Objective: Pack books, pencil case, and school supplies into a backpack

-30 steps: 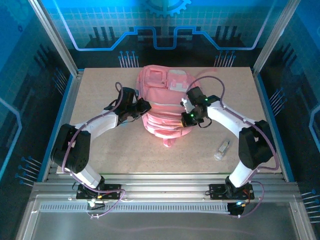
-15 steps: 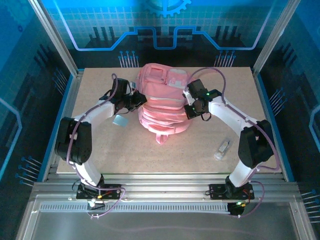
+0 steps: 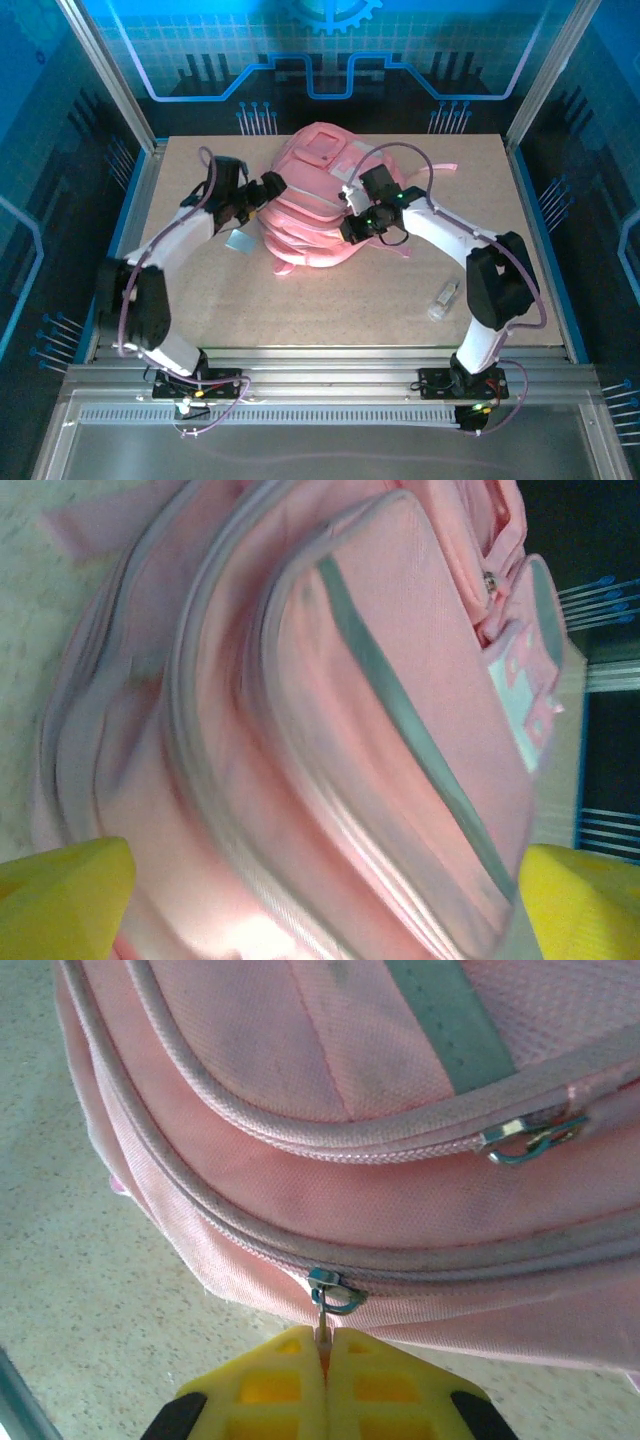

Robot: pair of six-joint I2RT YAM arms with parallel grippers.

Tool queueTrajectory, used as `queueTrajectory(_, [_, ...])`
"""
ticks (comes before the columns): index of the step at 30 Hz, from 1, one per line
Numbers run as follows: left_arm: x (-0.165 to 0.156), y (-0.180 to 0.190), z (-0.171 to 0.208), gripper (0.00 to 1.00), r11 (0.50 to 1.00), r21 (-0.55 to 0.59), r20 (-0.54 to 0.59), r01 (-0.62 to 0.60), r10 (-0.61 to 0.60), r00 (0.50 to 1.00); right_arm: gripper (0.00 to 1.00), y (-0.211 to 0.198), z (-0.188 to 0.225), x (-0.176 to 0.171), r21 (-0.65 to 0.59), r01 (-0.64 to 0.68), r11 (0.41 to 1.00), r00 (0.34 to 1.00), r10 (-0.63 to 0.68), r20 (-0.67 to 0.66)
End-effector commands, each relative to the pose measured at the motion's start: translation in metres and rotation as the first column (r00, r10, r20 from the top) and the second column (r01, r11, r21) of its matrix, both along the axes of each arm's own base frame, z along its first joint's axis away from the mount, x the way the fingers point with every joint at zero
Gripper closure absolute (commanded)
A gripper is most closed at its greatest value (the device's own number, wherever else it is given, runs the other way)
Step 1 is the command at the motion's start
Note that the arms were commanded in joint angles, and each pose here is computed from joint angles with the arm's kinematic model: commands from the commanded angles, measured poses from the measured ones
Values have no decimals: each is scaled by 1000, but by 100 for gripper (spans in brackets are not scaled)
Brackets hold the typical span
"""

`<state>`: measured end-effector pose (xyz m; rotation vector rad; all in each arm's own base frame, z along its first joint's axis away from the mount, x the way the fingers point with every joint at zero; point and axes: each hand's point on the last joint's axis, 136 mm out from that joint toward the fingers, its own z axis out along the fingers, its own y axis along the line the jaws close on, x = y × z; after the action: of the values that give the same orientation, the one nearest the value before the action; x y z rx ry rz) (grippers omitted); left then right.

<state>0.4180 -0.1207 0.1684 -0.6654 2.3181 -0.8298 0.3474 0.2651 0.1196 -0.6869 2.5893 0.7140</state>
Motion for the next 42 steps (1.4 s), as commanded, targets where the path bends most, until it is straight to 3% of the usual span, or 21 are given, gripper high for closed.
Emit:
queueTrajectory(1, [-30, -1, -14, 1, 991, -86, -92, -102, 94, 991, 100, 33, 16, 2, 104, -33, 994, 999, 33, 10])
queueTrajectory(4, [-52, -12, -19, 1, 981, -109, -139, -159, 143, 980, 100, 37, 5, 1, 88, 0, 996, 999, 3, -38])
queueTrajectory(9, [-74, -22, -39, 3, 969, -56, -200, -240, 225, 954, 100, 52, -6, -11, 82, 9, 997, 996, -2, -86])
queueTrajectory(13, [-62, -37, -48, 7, 964, -79, -189, -253, 235, 953, 100, 63, -7, -27, 74, -26, 997, 993, 34, -113])
queueTrajectory(16, [-46, -45, -60, 16, 977, -15, -184, -214, 208, 961, 100, 68, -6, -38, 99, -52, 994, 986, 67, -155])
queueTrajectory(19, [-31, -51, -75, 42, 985, 35, -183, -167, 171, 968, 100, 68, -6, -48, 121, -78, 990, 980, 98, -175])
queueTrajectory(22, [-26, -58, -87, 81, 991, 55, -197, -123, 131, 972, 100, 61, -13, -55, 87, -121, 989, 975, 135, -177])
queueTrajectory(23, [-26, -59, -89, 100, 992, 59, -210, -113, 123, 970, 100, 55, -17, -56, 46, -140, 989, 974, 146, -173])
queueTrajectory(28, [-33, -59, -87, 100, 994, 89, -236, -67, 86, 968, 100, -8, -47, -33, -286, -159, 945, 985, 134, -106])
queueTrajectory(33, [-34, -58, -81, 100, 995, 91, -236, -45, 66, 970, 100, -87, -47, 26, -503, 38, 863, 999, -23, 37])
queueTrajectory(37, [-35, -62, -79, 100, 996, 77, -242, -33, 51, 969, 100, -117, -22, 70, -518, 223, 826, 972, -148, 182])
queueTrajectory(42, [-31, -70, -69, 100, 999, 41, -228, -13, 22, 973, 100, -102, -3, 85, -434, 230, 871, 970, -171, 170])
